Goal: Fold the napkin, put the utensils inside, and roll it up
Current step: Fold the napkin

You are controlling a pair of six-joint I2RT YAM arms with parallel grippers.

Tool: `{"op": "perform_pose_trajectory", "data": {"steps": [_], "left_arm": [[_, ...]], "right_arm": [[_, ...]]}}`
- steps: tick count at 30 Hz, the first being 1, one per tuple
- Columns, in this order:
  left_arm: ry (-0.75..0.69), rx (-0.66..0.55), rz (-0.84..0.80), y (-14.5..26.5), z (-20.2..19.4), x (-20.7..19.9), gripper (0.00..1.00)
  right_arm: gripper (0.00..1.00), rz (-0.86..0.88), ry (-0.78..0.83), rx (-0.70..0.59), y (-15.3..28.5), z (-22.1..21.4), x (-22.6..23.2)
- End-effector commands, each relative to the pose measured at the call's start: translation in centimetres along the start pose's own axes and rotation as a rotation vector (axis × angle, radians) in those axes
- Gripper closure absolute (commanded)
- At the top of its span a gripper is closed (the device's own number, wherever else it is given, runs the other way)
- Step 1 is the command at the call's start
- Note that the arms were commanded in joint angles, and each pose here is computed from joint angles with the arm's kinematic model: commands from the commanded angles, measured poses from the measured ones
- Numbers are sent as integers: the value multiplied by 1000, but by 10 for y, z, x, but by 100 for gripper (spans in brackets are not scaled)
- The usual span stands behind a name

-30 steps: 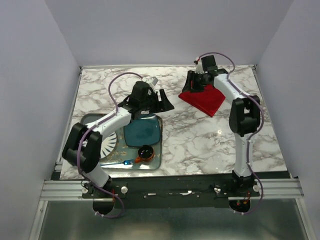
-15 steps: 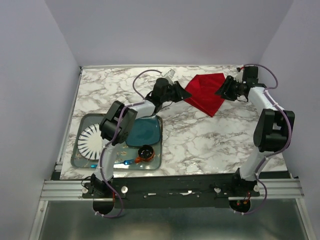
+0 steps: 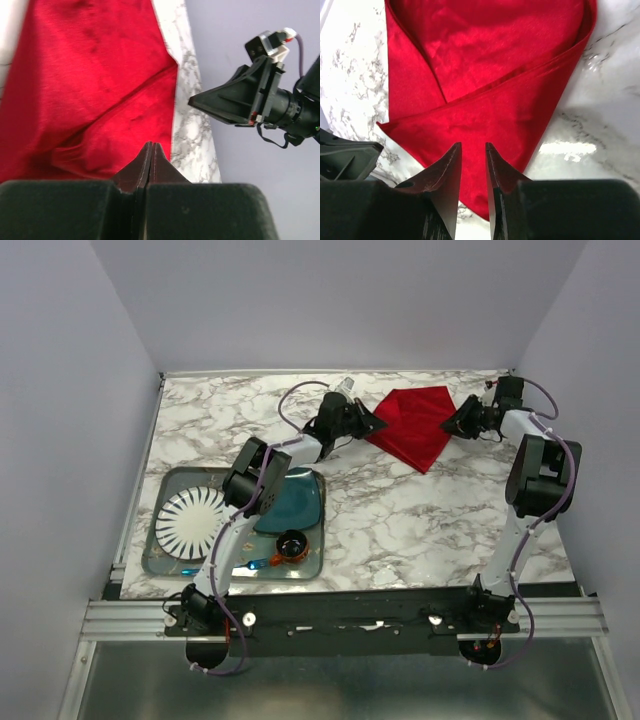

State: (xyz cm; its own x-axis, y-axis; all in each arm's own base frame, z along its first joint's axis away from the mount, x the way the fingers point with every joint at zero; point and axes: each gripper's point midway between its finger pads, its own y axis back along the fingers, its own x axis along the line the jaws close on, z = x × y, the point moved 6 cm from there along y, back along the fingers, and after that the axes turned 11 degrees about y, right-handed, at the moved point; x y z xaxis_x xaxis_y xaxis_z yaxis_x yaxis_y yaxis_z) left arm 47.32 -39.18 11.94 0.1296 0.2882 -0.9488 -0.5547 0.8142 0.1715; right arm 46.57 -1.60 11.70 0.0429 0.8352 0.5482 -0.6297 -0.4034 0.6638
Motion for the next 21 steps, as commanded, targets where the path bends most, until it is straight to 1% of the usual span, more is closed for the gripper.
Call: {"op": "perform_pose_trajectory", "data": {"steps": [1,8,14,21], "left_arm": [[64,-39,123,1,12,32,100],[104,-39,189,6,16,56,100],[117,-48,199,8,25,62,100],[120,-41,202,8,24,63,100]], "right_arm": [[67,43,-41,-10,-10,10,-15],[67,17,-80,-20,-24,19,-27],[70,-29,-144,-10,-33,23,-39],[71,-110,-220,2,-35,21,-62]]}}
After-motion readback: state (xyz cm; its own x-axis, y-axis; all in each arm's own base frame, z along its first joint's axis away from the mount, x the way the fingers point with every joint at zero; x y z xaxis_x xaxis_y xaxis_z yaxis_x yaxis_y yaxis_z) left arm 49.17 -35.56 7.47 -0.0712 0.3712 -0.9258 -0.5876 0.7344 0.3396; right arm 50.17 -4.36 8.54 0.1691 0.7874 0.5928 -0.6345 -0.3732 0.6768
